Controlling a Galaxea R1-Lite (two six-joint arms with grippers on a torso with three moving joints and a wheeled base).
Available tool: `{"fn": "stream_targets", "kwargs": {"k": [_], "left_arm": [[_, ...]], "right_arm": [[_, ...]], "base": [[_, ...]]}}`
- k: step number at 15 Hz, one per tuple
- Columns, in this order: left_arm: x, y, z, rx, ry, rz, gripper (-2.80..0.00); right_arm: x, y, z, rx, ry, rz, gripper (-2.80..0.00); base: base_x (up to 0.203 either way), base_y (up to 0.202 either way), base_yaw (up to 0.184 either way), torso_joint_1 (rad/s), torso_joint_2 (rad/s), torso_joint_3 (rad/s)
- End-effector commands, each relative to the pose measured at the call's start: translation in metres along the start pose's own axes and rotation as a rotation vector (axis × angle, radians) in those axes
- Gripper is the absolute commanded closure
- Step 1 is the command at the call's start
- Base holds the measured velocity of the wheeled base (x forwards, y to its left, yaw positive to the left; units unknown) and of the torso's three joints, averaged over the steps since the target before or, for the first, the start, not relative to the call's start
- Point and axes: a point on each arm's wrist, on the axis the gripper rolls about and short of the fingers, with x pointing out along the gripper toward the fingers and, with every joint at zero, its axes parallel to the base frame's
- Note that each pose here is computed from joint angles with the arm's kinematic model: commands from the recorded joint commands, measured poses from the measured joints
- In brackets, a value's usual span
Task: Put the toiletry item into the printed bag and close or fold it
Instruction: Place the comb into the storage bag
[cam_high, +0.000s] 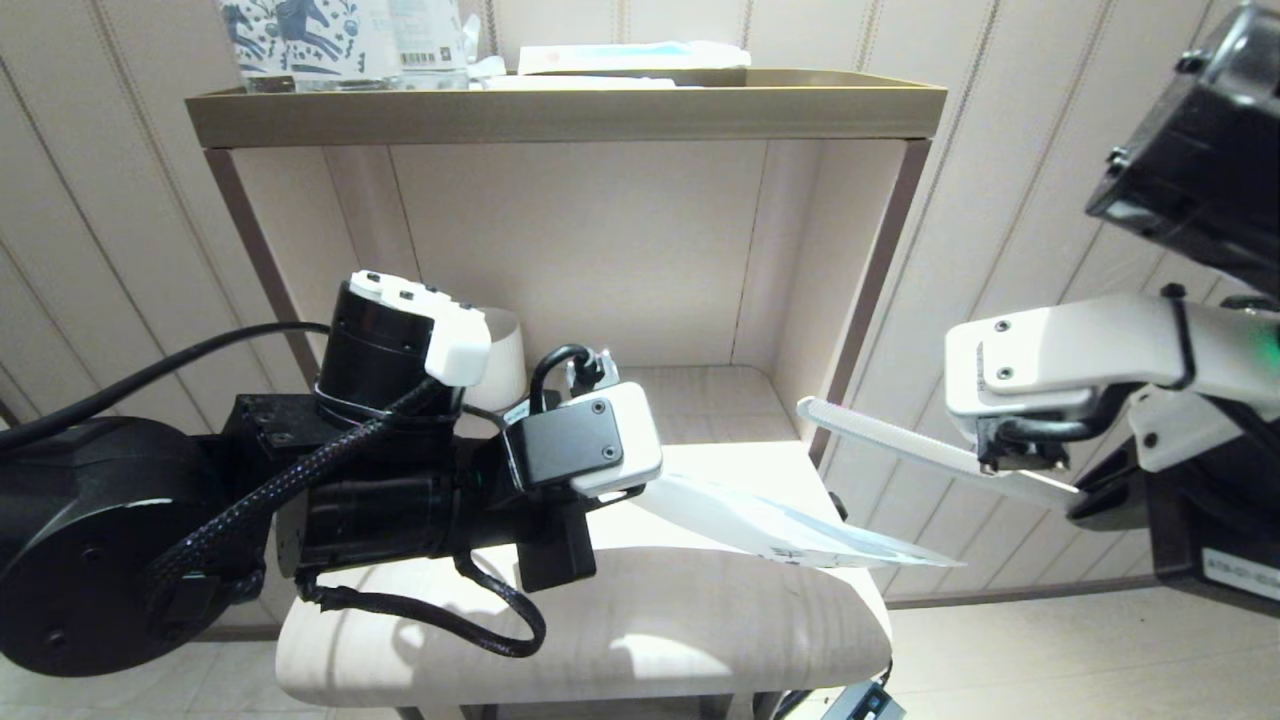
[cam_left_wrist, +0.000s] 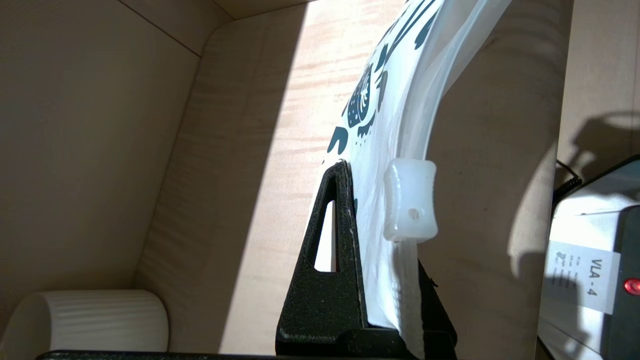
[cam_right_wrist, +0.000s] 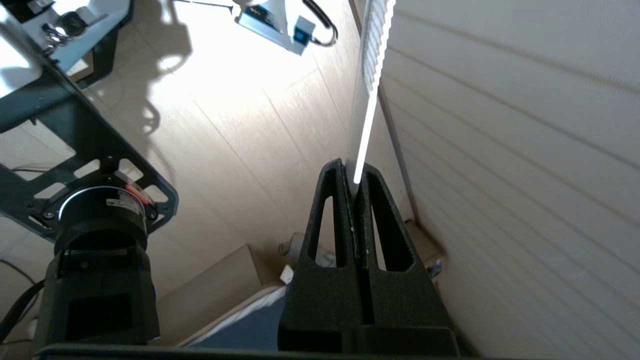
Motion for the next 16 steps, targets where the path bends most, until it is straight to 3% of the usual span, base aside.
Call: {"fn": "stream_targets", "kwargs": {"k": [1,7,12,16], "left_arm": [[0.005,0.000,-0.001,0.003,0.001,-0.004,0.00],[0.005,0.006,-0.003,-0.042,-0.001,0.012,0.00],[0.010,0.011,-0.005,-0.063,0.005,0.019,0.00],[0.010,0.011,-0.005,-0.063,0.005,0.021,0.00]], "right_arm": [[-0.010,0.009,-0.009,-0.036,0.001,0.019,0.00],[-0.017,0.015,-0.018,0.009,-0.035,0.057,0.00],[-0.012,0.025,-0.035,-0.012,0.015,0.106,0.00],[-0.001,0.025,-0.026,-0.025,0.062,0.116,0.00]], "base": [[0.000,0.000,0.000,0.000,0.00,0.000],[0.000,0.000,0.000,0.000,0.00,0.000],[0.000,0.000,0.000,0.000,0.00,0.000],[0.000,0.000,0.000,0.000,0.00,0.000]]}}
